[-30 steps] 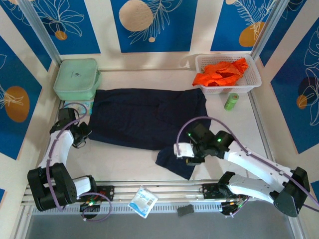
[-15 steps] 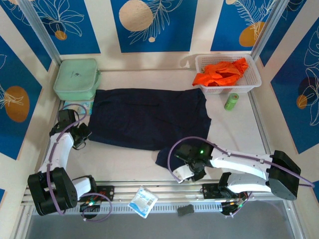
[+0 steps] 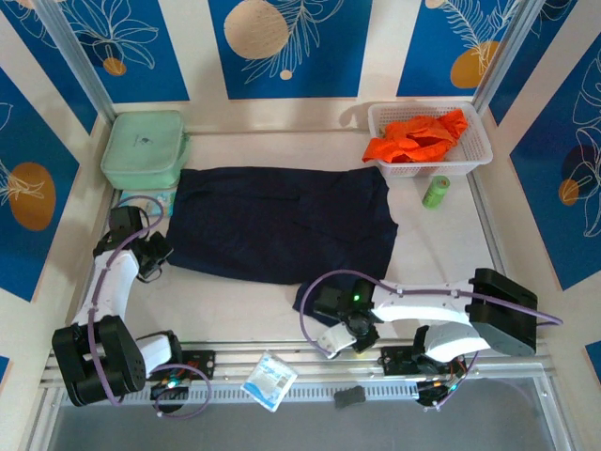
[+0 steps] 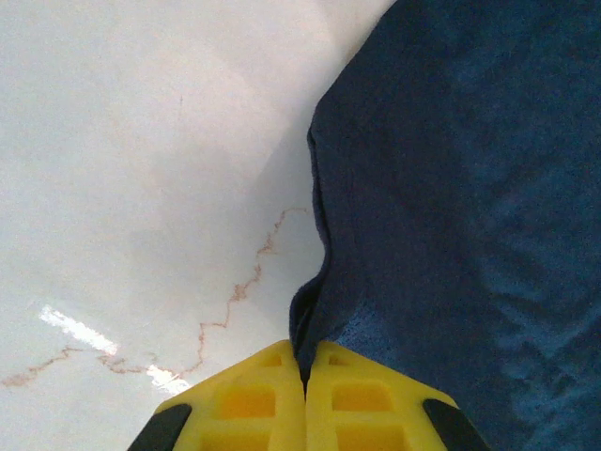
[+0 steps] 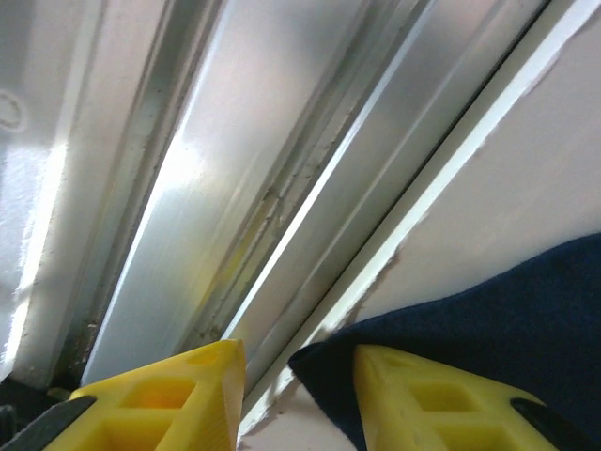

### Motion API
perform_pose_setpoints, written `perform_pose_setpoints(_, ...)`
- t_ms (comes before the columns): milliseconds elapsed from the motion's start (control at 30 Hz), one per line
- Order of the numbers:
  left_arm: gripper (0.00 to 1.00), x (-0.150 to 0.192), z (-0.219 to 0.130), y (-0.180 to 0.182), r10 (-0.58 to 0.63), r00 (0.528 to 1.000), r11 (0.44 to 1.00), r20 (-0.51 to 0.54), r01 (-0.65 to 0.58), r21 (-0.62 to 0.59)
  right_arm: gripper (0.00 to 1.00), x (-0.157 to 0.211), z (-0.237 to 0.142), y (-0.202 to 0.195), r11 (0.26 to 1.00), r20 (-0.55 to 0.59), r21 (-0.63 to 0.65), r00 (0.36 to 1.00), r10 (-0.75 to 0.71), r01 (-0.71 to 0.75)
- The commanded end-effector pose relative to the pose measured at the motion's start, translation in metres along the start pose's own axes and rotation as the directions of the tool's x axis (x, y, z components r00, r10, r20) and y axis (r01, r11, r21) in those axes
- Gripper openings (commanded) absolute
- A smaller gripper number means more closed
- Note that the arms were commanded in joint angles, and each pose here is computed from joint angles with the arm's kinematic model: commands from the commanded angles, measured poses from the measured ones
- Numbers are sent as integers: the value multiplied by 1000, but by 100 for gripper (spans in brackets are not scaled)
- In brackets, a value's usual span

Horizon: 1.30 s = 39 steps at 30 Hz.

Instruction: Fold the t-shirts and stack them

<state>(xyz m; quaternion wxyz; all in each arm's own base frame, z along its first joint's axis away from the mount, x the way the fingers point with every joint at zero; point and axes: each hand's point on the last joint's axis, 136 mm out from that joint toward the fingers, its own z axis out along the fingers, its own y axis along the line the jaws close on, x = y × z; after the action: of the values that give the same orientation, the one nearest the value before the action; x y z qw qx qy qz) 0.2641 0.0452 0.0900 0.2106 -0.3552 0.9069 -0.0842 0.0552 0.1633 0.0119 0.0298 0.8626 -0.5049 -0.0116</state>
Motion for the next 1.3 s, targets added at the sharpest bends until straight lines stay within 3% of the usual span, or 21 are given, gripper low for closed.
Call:
perform_pose_setpoints(0, 0, 2, 3, -3, -9, 1000, 1000, -12, 10, 13, 35, -5, 12, 2, 1000, 3, -14, 1000, 27, -27)
perform_pose_setpoints(400, 0, 5, 7, -3, -15, 1000, 1000, -24, 15, 18, 0, 7, 5, -8, 997, -32, 68, 999, 30, -28)
perform_pose_setpoints(767, 0, 32, 10, -3, -63, 992, 996, -107, 69, 55, 0, 16, -36, -5, 976, 35, 192, 995, 95, -100)
perform_pose_setpoints(1267, 0, 69, -41, 9, -112, 989, 992, -98, 118, 52, 0, 52, -80, 33, 934, 83, 314, 985, 154, -173)
